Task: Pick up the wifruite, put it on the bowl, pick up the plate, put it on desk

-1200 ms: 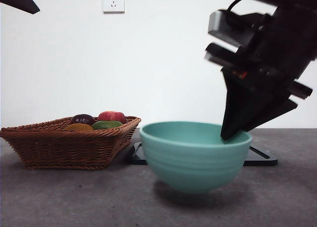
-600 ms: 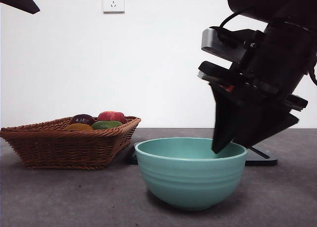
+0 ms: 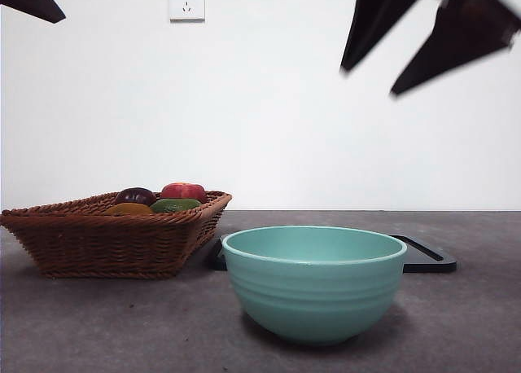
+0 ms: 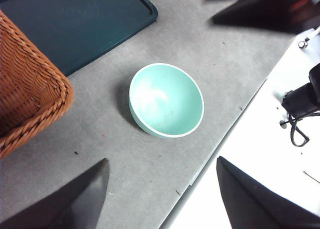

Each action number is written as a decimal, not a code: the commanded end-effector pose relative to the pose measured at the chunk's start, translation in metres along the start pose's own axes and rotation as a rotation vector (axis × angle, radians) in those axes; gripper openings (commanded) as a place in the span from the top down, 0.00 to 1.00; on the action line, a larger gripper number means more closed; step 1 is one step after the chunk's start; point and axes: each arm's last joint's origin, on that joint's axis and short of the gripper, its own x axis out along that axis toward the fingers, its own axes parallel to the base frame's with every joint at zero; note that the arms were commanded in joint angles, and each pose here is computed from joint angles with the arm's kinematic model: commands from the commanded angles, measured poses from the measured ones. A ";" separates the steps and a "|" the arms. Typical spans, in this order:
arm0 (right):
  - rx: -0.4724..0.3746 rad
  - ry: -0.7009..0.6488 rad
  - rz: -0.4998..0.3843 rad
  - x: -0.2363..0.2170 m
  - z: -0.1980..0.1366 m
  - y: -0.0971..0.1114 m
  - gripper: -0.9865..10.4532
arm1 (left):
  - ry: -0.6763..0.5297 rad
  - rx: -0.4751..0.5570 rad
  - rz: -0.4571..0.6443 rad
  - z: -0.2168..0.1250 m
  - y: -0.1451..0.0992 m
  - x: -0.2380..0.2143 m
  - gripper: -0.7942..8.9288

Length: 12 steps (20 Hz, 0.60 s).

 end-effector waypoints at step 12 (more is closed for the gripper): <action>-0.040 0.102 0.194 -0.071 -0.030 0.007 0.65 | -0.014 0.025 -0.009 0.004 -0.001 -0.001 0.57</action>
